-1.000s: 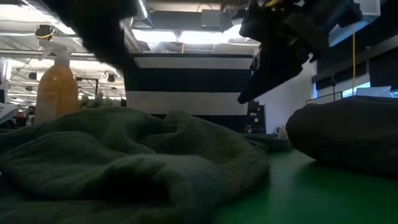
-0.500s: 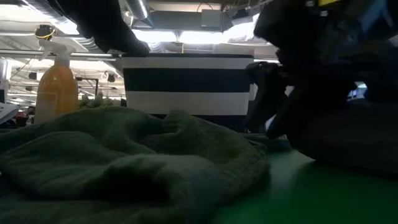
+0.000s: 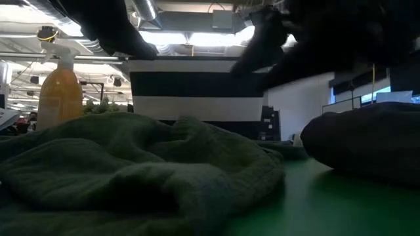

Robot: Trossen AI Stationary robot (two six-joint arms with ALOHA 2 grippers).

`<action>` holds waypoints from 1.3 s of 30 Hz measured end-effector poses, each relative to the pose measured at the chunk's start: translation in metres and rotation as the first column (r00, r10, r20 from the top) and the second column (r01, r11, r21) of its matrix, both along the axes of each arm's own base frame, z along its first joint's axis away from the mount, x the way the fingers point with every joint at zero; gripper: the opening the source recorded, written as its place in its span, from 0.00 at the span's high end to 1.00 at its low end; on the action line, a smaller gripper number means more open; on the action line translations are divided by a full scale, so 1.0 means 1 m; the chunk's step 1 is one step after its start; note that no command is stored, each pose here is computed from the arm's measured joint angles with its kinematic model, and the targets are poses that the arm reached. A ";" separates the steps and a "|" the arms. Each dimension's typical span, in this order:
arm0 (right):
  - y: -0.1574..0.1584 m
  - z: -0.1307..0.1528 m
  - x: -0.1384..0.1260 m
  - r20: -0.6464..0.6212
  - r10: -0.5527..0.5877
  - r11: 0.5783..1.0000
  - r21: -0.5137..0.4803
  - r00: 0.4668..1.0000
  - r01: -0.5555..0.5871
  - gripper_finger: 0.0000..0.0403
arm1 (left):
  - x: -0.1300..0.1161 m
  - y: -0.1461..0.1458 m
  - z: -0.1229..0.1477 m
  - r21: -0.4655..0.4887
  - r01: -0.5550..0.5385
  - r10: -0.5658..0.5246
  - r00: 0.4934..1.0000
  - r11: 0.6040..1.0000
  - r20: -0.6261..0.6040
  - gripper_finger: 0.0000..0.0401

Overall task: Fold laundry
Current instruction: Fold the green polo shirt

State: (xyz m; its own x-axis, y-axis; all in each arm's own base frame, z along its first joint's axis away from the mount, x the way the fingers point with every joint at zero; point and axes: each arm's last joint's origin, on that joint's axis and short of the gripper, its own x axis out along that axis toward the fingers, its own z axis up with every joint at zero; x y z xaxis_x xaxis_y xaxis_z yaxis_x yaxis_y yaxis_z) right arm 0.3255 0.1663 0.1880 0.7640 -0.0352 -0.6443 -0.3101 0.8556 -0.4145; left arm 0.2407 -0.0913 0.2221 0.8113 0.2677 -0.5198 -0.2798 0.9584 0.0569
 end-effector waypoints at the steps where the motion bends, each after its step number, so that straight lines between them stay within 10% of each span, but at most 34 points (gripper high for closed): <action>1: 0.001 0.002 0.003 0.007 -0.036 0.999 0.031 0.999 0.035 0.32 | 0.000 0.000 0.000 0.000 0.000 0.000 1.000 1.000 0.000 1.00; 11: -0.051 -0.032 0.018 -0.337 -0.432 0.847 0.168 0.837 0.505 0.32 | 0.000 0.000 0.000 -0.014 0.004 -0.004 1.000 1.000 0.002 1.00; 22: -0.074 -0.043 0.026 -0.479 -0.361 0.777 0.319 0.800 0.542 0.35 | 0.000 -0.001 -0.001 -0.027 0.020 -0.020 1.000 0.999 -0.004 1.00; 39: -0.068 -0.037 0.026 -0.540 -0.207 0.806 0.378 0.816 0.455 0.97 | 0.001 -0.004 0.001 -0.095 0.060 -0.059 0.998 0.994 0.016 1.00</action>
